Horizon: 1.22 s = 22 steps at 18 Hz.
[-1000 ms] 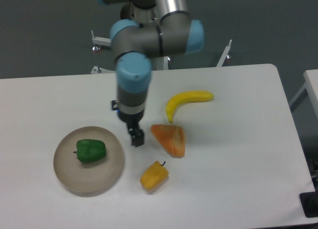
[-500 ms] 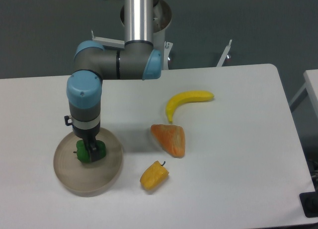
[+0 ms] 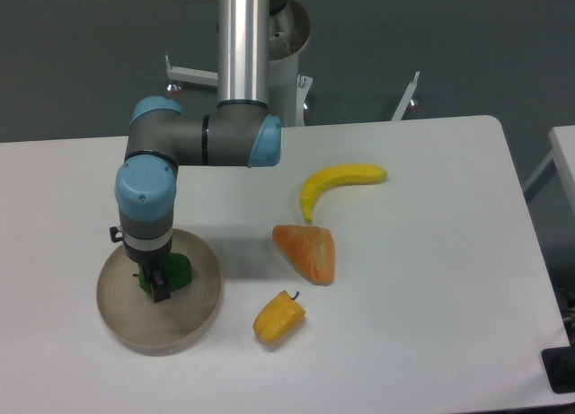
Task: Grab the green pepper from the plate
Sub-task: 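Close the gripper around the green bell pepper, then lift the green pepper off the plate and carry it toward the banana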
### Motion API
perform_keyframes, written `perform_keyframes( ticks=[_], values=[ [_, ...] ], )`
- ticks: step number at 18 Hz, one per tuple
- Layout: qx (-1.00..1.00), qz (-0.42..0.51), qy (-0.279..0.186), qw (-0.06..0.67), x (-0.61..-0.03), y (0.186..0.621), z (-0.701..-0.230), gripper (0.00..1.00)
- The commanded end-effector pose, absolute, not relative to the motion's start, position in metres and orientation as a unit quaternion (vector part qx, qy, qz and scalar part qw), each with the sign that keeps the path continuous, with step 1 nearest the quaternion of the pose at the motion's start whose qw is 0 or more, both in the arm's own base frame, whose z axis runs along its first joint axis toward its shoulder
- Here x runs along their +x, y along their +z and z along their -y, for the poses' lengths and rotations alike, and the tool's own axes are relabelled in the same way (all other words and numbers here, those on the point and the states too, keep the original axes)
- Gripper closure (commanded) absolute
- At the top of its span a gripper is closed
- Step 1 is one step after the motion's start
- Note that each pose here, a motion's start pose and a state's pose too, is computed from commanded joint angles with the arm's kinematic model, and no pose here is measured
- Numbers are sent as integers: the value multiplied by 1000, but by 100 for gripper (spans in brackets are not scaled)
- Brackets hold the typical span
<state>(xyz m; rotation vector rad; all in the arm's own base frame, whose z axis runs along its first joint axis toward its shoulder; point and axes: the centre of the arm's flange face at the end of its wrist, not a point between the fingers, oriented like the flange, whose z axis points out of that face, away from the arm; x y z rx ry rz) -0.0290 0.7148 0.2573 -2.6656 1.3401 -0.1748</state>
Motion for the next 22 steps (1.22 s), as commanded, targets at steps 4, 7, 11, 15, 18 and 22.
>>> perform_keyframes(
  ticks=[4, 7, 11, 15, 18, 22],
  values=[
    [-896, -430, -45, 97, -57, 295, -707, 64],
    [-903, -401, -44, 146, -96, 345, -693, 63],
    [-917, -357, -40, 172, -144, 387, -670, 64],
    [-936, -311, -44, 158, -213, 413, -626, 65],
    [-941, -296, -32, 160, -266, 414, -604, 64],
    [-953, -259, -40, 151, -314, 404, -577, 64]
  ],
)
